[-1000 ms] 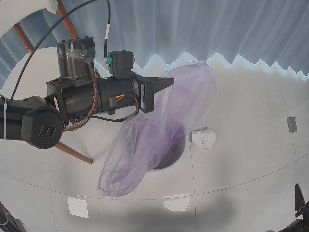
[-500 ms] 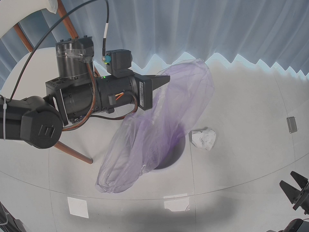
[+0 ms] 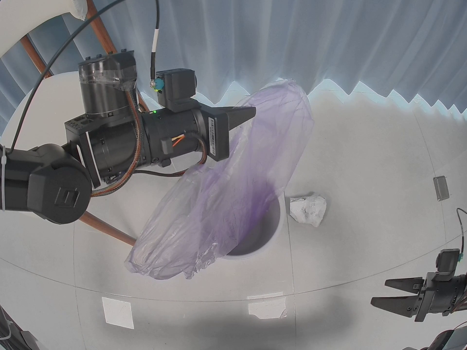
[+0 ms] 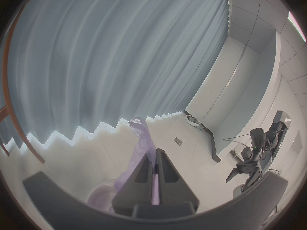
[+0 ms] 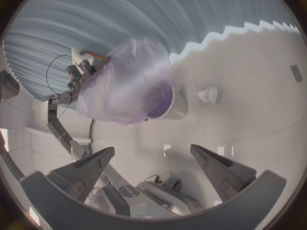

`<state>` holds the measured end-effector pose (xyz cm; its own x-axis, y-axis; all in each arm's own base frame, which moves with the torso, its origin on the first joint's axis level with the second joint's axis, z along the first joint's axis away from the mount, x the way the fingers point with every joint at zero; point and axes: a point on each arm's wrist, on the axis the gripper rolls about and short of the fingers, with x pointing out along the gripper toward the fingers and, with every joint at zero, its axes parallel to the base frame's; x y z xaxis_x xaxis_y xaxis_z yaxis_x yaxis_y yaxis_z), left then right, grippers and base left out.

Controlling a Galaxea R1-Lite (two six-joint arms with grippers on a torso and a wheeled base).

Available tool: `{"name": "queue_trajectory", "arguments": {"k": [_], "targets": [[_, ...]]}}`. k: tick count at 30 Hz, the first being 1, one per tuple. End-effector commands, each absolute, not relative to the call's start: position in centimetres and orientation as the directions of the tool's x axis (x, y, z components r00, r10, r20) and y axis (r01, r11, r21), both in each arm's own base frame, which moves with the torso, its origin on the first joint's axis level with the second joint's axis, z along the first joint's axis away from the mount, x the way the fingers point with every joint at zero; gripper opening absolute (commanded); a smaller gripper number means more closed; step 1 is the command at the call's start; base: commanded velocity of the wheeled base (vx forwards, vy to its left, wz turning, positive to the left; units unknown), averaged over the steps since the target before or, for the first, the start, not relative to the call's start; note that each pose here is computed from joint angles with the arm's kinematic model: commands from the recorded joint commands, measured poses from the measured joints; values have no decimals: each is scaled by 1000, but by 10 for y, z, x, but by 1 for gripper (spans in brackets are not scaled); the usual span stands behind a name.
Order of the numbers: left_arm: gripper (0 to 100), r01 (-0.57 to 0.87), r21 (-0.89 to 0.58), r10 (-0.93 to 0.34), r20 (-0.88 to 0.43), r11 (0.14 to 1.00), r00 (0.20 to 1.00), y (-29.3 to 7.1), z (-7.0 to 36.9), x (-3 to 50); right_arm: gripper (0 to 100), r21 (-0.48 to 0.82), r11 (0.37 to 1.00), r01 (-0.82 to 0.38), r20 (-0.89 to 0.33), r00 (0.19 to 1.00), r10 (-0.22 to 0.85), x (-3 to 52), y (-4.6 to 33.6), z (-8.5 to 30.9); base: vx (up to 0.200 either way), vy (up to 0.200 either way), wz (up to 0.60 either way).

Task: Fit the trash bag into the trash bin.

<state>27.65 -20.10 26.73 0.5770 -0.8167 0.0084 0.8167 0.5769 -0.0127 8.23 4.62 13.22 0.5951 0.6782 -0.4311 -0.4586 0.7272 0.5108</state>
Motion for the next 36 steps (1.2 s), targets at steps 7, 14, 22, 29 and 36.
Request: {"name": "queue_trajectory", "arguments": {"k": [7,14,22,29,36], "targets": [[0,819,-7,-818,22,574,574,-202,269,276,100,576,645,-503,-507,400,764,129,79,104,0,0,0],[0,818,-8,-817,20,576,576,-202,268,276,100,561,569,-602,-485,318,815,154,115,85,0,0,0],[0,819,-9,-818,19,574,574,-202,268,276,100,532,450,-717,-422,235,875,164,159,62,0,0,0],[0,819,-10,-818,16,574,574,-202,267,277,100,526,377,-762,-391,177,903,168,192,49,0,0,0],[0,819,-9,-818,19,574,574,-202,267,277,100,519,333,-788,-357,154,921,176,227,45,0,0,0]]}}
